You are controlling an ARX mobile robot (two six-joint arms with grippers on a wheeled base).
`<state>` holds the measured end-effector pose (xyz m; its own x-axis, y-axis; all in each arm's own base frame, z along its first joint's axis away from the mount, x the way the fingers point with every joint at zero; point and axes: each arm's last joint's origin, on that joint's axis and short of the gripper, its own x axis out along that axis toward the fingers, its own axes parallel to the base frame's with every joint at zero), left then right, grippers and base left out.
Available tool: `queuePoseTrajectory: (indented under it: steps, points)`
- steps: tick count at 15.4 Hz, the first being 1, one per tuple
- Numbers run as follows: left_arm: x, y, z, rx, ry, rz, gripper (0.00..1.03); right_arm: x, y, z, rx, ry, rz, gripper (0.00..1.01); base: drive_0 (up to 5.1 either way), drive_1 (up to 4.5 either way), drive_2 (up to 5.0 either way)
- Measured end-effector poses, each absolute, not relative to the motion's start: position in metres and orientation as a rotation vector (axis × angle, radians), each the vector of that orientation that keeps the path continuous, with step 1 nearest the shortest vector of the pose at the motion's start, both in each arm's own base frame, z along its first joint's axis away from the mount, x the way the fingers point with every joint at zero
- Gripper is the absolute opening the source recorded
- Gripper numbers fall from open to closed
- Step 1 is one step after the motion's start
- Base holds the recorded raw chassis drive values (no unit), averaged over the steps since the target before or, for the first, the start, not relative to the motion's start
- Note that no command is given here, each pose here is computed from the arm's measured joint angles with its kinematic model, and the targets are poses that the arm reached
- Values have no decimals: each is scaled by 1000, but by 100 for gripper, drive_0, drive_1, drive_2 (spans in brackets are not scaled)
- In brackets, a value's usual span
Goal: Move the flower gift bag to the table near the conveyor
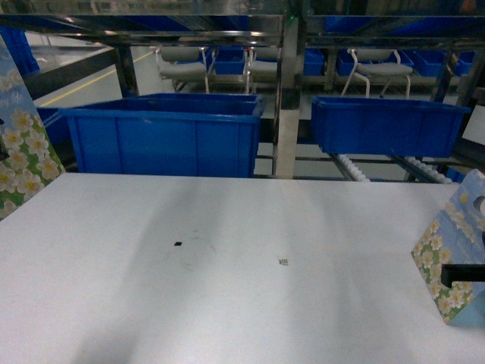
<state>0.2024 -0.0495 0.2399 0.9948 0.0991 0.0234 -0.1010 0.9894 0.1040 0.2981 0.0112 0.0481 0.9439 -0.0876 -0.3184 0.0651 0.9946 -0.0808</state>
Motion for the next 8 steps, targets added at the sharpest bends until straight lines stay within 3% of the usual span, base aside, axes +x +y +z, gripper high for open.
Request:
queuePoseTrajectory:
  steps: [1,2,5,8]
  points:
    - [202,-49,240,105,-19,100,2,284,17,36,-72,397,-78,22,0,0,0]
    - [202,-49,240,105,-19,100,2,267,14,38,-83,433,-127,56,0,0,0]
    - [202,-49,240,105,-18,100,2,269,11,89,-126,243,-160,98,0,0,0]
    - [202,-49,240,105,-18,100,2,250,19,124,-195,125,-188,98,0,0,0]
